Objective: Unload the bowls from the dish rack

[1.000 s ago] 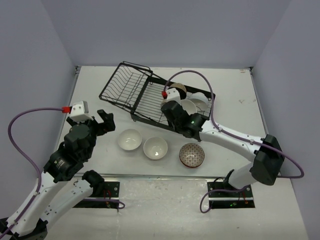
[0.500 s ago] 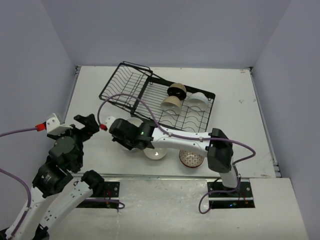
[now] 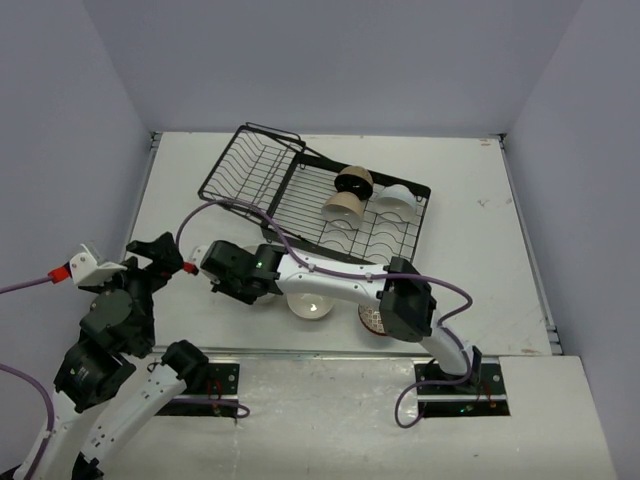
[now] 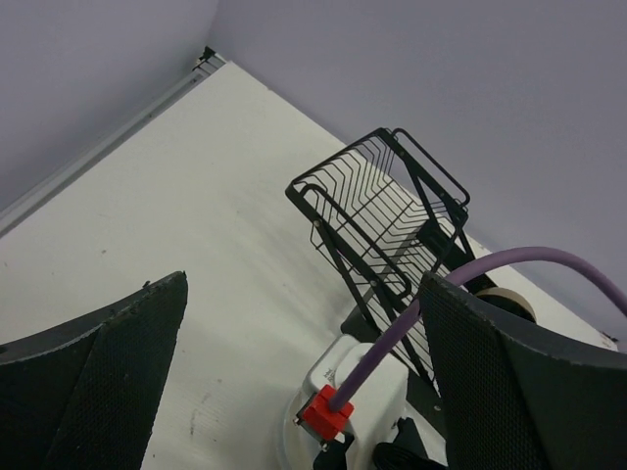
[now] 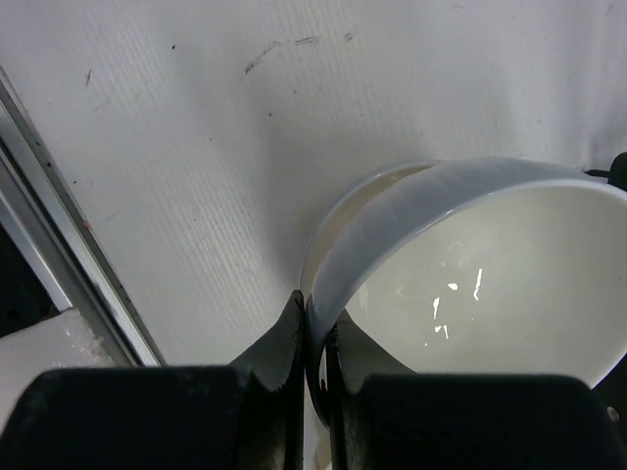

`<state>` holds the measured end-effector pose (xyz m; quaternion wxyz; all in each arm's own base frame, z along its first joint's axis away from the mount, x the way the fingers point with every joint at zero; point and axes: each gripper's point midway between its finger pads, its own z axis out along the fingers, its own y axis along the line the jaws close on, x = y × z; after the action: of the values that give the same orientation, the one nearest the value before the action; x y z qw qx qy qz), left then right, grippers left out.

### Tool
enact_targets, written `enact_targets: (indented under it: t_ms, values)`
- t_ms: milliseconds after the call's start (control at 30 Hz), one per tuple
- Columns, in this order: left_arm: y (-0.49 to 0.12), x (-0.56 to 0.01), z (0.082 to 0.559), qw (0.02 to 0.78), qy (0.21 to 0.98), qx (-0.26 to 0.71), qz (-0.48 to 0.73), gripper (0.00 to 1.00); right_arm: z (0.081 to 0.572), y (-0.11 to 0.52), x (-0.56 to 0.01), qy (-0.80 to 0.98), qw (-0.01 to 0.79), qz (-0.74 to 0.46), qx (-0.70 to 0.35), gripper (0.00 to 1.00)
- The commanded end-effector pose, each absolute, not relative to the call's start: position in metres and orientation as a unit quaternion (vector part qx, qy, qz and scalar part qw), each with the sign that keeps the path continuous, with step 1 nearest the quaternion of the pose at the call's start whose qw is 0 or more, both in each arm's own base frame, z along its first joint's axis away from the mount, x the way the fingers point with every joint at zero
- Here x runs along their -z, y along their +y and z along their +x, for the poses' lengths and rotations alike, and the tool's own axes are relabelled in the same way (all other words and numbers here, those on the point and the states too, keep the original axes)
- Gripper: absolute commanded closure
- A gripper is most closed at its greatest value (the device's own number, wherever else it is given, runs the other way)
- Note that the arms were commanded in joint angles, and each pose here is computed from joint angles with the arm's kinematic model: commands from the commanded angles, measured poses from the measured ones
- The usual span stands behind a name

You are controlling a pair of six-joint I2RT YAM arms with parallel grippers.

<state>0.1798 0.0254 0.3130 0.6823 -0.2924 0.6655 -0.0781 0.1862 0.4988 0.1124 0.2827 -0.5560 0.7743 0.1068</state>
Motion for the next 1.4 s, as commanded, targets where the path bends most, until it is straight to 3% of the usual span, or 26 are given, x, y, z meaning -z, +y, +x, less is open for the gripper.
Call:
enact_targets:
  t_ms: [0, 667, 1067, 1167, 1367]
  values:
    - [0.033, -0.323, 0.176, 0.692, 0.641, 0.09, -0.318, 0.0, 0.187, 0.505, -0.119, 0.76, 0.286, -0.573, -0.11, 0.98]
    - [0.03, -0.324, 0.176, 0.696, 0.64, 0.097, -0.311, 0.0, 0.196, 0.48, -0.093, 0.771, 0.238, -0.589, -0.038, 0.88]
    - [0.028, -0.324, 0.178, 0.696, 0.643, 0.098, -0.304, 0.0, 0.193, 0.469, -0.091, 0.771, 0.224, -0.596, -0.027, 0.7]
    - [0.026, -0.324, 0.178, 0.696, 0.645, 0.098, -0.301, 0.0, 0.192, 0.468, -0.089, 0.773, 0.22, -0.595, -0.026, 0.61]
    - [0.023, -0.324, 0.181, 0.696, 0.648, 0.099, -0.293, 0.0, 0.188, 0.472, -0.111, 0.774, 0.237, -0.584, -0.054, 0.61]
